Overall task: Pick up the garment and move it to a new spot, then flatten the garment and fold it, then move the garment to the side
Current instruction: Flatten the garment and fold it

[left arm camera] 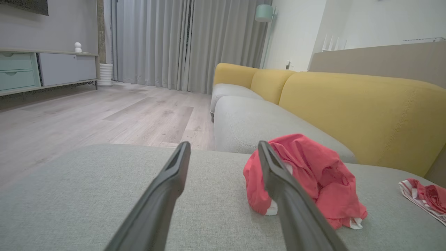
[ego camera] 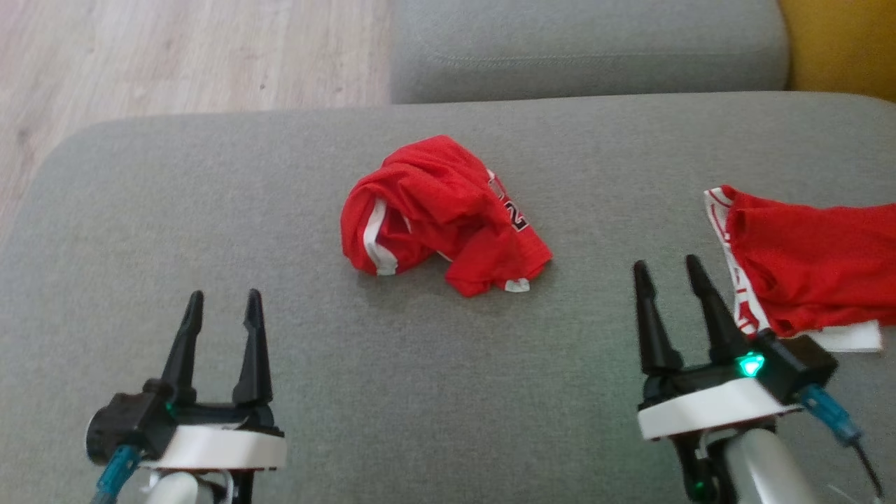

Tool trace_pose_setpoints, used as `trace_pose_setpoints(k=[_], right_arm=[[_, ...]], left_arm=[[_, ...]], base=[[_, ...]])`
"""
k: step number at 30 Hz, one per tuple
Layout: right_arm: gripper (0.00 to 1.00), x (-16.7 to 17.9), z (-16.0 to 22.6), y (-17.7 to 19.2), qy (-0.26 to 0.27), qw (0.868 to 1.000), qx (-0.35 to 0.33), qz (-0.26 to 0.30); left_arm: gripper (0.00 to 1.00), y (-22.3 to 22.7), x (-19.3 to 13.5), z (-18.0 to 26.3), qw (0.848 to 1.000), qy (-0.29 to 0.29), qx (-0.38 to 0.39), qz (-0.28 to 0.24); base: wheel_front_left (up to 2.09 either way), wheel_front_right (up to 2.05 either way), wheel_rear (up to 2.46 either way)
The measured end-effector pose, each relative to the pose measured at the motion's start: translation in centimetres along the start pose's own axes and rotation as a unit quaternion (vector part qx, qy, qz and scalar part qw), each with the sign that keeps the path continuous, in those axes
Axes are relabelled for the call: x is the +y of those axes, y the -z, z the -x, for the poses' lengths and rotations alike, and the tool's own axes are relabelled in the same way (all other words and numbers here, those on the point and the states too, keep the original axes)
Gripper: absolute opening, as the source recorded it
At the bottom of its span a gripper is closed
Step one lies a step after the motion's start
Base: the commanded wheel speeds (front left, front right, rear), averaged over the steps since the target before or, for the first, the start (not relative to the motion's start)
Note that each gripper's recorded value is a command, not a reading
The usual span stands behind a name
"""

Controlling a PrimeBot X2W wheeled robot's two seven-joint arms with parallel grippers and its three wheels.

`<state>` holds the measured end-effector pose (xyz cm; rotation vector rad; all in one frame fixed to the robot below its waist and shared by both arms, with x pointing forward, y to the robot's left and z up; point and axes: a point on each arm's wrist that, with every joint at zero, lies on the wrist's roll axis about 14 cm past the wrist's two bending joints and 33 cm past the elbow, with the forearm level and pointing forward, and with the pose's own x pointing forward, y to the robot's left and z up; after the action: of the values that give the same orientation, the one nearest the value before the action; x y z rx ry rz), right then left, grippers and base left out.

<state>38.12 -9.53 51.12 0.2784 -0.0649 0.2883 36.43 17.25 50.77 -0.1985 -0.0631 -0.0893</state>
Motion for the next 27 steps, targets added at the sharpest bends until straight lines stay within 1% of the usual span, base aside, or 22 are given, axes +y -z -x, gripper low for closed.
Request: trace_pose_setpoints(k=[3,6,8,13,14,17,22,27], right_arm=[[1.0,1.3,-0.4,1.5,-0.023,0.999,0.023,0.003],[1.0,2.5,-1.5,3.4,-0.048,0.997,0.056,0.018],[1.0,3.3,-2.7,4.7,-0.068,0.994,0.084,0.033],[1.0,5.6,-5.2,7.7,-0.115,0.982,0.144,0.048],[1.0,5.6,-5.2,7.7,-0.115,0.982,0.144,0.048],[1.0,5.8,-6.1,9.7,-0.125,0.975,0.176,0.054],[1.0,3.7,-8.4,11.8,-0.102,0.97,0.21,0.068],[1.0,4.0,-9.3,13.8,-0.109,0.962,0.242,0.063]], left_arm=[[1.0,0.4,0.1,0.0,1.0,0.002,0.006,-0.001],[1.0,0.7,0.4,-0.2,1.0,-0.003,0.008,0.001],[1.0,0.6,0.7,-0.5,1.0,-0.007,0.007,0.003],[1.0,1.2,2.2,-0.6,0.999,-0.028,0.015,-0.003],[1.0,1.2,2.2,-0.6,0.999,-0.028,0.015,-0.003],[1.0,1.6,3.0,-0.5,0.999,-0.041,0.022,-0.003],[1.0,1.3,3.8,-1.0,0.998,-0.056,0.015,0.001],[1.0,2.0,4.5,-0.8,0.997,-0.069,0.026,0.003]], base=[[0.0,0.0,0.0],[0.0,0.0,0.0],[0.0,0.0,0.0],[0.0,0.0,0.0],[0.0,0.0,0.0],[0.0,0.0,0.0],[0.0,0.0,0.0],[0.0,0.0,0.0]])
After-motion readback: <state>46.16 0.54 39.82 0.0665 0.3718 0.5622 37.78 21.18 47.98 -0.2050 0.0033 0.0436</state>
